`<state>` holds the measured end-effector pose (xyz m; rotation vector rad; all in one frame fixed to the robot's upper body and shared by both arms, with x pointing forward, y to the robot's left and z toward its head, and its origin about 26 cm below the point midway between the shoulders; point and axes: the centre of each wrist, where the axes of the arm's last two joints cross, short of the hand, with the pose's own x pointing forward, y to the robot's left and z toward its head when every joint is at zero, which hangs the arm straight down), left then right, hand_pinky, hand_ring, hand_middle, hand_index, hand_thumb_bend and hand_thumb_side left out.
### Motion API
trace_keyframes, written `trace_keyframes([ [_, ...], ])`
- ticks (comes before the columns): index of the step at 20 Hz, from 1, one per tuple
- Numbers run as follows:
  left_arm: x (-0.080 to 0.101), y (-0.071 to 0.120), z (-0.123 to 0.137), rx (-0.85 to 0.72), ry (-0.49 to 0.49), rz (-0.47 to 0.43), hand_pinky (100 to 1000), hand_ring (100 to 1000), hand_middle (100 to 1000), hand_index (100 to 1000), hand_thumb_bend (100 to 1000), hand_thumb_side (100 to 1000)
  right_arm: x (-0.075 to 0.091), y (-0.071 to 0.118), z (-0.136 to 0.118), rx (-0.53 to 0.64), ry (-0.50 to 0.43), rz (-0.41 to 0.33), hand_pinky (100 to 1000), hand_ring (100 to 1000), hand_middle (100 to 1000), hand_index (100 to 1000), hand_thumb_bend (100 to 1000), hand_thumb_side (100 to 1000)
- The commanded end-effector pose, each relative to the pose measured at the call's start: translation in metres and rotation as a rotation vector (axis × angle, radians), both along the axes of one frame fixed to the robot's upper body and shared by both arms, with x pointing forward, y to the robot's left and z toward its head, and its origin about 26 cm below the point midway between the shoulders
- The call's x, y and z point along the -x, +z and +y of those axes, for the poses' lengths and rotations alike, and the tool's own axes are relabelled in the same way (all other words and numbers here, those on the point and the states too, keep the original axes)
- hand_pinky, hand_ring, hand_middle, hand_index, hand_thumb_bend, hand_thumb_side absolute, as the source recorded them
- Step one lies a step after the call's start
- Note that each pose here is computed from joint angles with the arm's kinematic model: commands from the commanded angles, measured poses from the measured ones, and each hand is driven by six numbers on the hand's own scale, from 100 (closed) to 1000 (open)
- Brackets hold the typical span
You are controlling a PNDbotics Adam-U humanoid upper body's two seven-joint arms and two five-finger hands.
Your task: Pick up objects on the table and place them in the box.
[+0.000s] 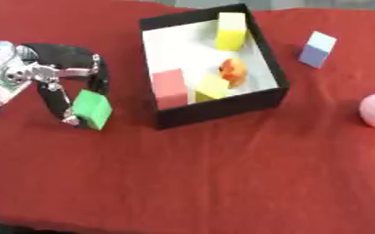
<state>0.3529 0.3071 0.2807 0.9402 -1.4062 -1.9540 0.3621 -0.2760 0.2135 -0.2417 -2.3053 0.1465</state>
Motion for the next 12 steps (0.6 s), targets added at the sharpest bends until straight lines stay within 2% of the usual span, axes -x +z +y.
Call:
trace_keyframes([
  [1, 0.014, 0.048, -0.028, 0.058, -0.096, -0.156, 497, 507, 422, 463, 561, 100, 0.003, 0.015, -0.004, 0.012, -0.006, -0.048, 806, 824, 834, 887, 100, 409],
  [4, 0.011, 0.083, -0.064, 0.124, -0.169, -0.244, 499, 499, 417, 458, 568, 100, 0.003, 0.019, -0.004, 0.008, -0.007, -0.061, 807, 825, 835, 888, 100, 402],
  [6, -0.011, 0.096, -0.090, 0.191, -0.178, -0.267, 493, 486, 408, 450, 534, 100, 0.002, 0.022, 0.000, 0.000, 0.007, -0.071, 807, 825, 835, 888, 100, 402],
  [9, -0.051, 0.095, -0.119, 0.230, -0.143, -0.283, 513, 499, 425, 468, 575, 100, 0.001, 0.027, 0.009, -0.008, 0.043, -0.087, 807, 825, 836, 887, 100, 402],
  [12, -0.087, 0.080, -0.137, 0.234, -0.093, -0.319, 524, 501, 431, 476, 581, 100, 0.000, 0.032, 0.018, -0.026, 0.069, -0.103, 806, 825, 836, 887, 100, 403],
])
